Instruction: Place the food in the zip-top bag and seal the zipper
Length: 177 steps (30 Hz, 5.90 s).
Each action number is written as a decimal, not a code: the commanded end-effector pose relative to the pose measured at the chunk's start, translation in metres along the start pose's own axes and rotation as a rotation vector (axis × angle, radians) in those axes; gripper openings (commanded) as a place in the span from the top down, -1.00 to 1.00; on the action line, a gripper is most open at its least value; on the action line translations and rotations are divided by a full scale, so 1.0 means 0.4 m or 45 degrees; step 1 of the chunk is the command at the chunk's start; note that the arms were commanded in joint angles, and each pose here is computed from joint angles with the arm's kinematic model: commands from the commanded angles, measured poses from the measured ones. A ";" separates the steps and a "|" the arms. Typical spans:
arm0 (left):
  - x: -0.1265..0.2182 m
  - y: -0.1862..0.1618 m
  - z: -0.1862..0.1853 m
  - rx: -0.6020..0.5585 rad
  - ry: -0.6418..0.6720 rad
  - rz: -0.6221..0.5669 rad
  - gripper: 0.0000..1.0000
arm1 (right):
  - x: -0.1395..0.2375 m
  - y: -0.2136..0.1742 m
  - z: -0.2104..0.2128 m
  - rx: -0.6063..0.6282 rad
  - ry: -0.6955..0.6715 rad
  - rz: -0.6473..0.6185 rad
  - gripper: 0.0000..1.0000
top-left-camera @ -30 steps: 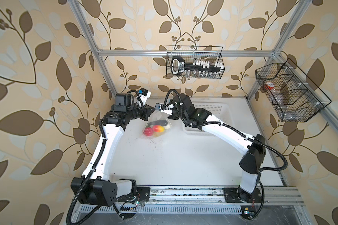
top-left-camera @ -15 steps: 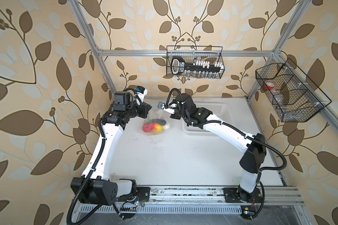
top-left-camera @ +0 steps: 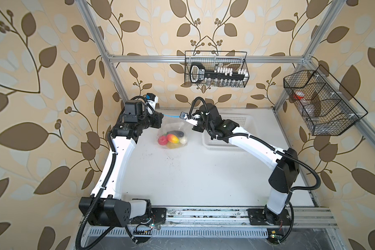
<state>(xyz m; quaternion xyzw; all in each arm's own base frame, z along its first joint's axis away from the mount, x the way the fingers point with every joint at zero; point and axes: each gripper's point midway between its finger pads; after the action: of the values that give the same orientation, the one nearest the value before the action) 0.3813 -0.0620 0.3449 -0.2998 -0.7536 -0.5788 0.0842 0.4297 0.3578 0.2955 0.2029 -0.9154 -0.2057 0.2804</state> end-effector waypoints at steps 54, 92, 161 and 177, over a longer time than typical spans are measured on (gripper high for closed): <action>0.130 0.162 0.044 0.255 0.136 -0.282 1.00 | 0.167 -0.034 -0.086 -0.292 -0.128 0.013 1.00; 0.244 -0.133 -0.046 0.377 -0.028 -0.063 1.00 | 0.363 0.068 0.075 -0.423 -0.074 -0.076 1.00; -0.646 -0.178 0.515 0.767 0.047 0.427 0.12 | -0.192 -0.261 -0.051 -0.955 0.048 -0.024 -1.00; -0.521 -0.110 0.516 0.740 0.110 0.340 -0.98 | -0.079 -0.334 -0.030 -1.157 0.018 0.010 -1.00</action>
<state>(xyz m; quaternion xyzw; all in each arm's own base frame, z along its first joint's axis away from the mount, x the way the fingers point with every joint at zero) 0.5745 0.0344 0.0842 -0.3651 -0.8244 -0.3003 0.3114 0.4974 0.2703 0.2110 0.0516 -0.7494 -0.5519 0.3623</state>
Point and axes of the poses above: each gripper's point midway between its finger pads, its own x axis back along the fingers, its own z axis along the line the jaws close on, y = z × x, and after that the axes turned 9 degrees about x, right-handed
